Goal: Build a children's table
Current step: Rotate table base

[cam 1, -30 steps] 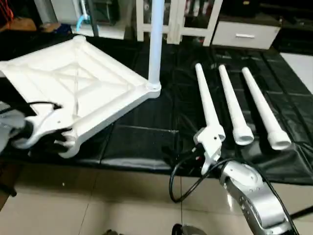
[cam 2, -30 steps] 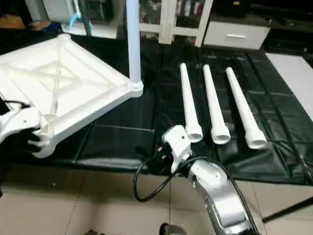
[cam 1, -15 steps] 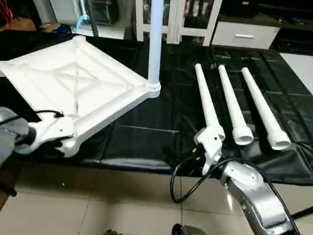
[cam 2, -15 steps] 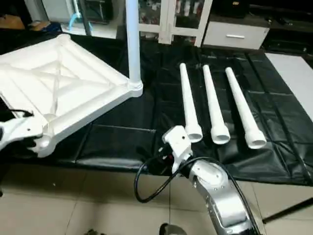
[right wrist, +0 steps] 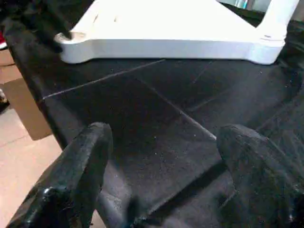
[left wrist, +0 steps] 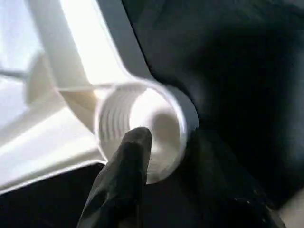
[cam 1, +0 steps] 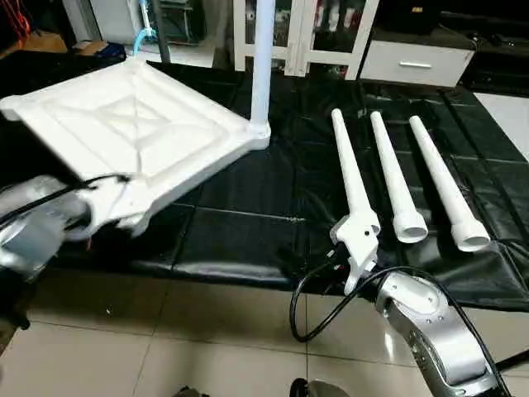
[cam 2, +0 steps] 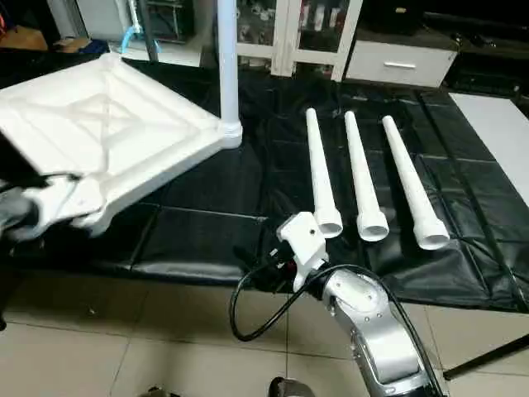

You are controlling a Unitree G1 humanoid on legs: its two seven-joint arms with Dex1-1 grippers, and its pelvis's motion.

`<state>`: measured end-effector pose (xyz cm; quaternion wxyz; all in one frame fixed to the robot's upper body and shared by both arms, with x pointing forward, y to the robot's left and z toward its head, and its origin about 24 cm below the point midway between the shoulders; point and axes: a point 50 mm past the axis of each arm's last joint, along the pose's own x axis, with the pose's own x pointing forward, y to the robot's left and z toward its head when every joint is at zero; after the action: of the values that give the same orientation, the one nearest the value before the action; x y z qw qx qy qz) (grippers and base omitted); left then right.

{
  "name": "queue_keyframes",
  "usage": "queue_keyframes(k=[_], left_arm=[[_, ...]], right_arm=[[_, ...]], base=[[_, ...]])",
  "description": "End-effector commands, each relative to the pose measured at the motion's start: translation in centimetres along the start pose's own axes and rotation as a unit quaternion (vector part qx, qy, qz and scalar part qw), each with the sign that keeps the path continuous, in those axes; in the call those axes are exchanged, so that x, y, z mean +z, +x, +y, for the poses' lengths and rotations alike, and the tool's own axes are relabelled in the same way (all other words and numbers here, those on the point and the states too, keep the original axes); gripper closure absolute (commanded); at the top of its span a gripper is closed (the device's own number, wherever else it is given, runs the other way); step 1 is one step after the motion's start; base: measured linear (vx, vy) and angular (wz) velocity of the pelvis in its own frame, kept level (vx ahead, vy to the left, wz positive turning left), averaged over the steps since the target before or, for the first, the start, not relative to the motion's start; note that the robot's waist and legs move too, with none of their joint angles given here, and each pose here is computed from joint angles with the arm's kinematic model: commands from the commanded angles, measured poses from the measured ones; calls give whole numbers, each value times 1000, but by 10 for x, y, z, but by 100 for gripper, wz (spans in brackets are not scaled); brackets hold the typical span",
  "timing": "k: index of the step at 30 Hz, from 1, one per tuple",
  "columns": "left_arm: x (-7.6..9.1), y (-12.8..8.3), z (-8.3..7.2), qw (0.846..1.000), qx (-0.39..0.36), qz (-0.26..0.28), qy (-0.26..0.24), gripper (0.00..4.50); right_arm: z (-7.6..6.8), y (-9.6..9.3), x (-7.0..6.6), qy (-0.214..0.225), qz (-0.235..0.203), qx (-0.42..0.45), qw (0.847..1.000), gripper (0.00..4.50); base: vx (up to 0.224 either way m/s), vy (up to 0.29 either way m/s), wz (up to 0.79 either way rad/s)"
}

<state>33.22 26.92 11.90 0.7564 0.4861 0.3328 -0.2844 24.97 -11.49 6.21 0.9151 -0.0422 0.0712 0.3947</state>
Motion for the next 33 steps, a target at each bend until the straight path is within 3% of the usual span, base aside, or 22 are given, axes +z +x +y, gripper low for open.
queue_keyframes(k=[1, 3, 6, 8, 9, 12, 13, 15, 17, 18, 23, 26, 29, 30, 33], left_arm=[[14, -2, 20, 996, 91, -17, -5, 290], [21, 0, 23, 993, 111, -30, -21, 290], [51, 0, 23, 987, 122, -91, -50, 290], [71, -3, 18, 982, 101, -140, -75, 290], [71, -3, 18, 982, 100, -142, -76, 290], [95, -13, 10, 966, 60, -223, -120, 290], [101, -16, 9, 957, 53, -249, -140, 290], [123, -26, 9, 907, 47, -354, -223, 290], [129, -28, 12, 868, 76, -395, -291, 284], [128, -26, 11, 858, 96, -399, -310, 284], [110, -12, -4, 859, 140, -340, -357, 282], [105, -12, -8, 845, 163, -341, -379, 282], [108, -9, -20, 855, 149, -340, -362, 282], [113, -8, -26, 865, 140, -339, -342, 282], [120, -8, -29, 871, 123, -342, -331, 282]], right_arm=[[-2, 0, 5, -16, -7, -6, 1000, 64], [-2, 0, 5, -18, -6, -7, 1000, 64], [-2, 0, 4, -18, -6, -8, 1000, 64], [-1, 0, 4, -18, -6, -9, 1000, 64], [-1, 0, 4, -18, -6, -9, 1000, 64], [-4, 1, 7, -5, -14, -26, 1000, 64], [-7, 1, 8, -3, -13, -39, 999, 64], [-21, 5, 15, 5, -11, -102, 995, 64], [-35, 9, 24, 21, -19, -151, 988, 47], [-41, 11, 32, 26, -29, -167, 985, 47], [-59, 17, 57, 27, -43, -186, 981, 4], [-78, 22, 60, 8, -5, -232, 973, 4], [-102, 36, 62, 5, 51, -268, 962, 4], [-112, 46, 68, 9, 69, -267, 961, 4], [-122, 57, 73, 23, 101, -259, 960, 4]], base=[[0, 0, 0], [0, 0, 0], [0, 0, 0], [0, 0, 0], [0, 0, 0], [0, 0, 0], [0, 0, 0], [0, 0, 0], [0, 0, 0], [0, 0, 0], [0, 0, 0], [0, 0, 0], [0, 0, 0], [0, 0, 0], [0, 0, 0]])
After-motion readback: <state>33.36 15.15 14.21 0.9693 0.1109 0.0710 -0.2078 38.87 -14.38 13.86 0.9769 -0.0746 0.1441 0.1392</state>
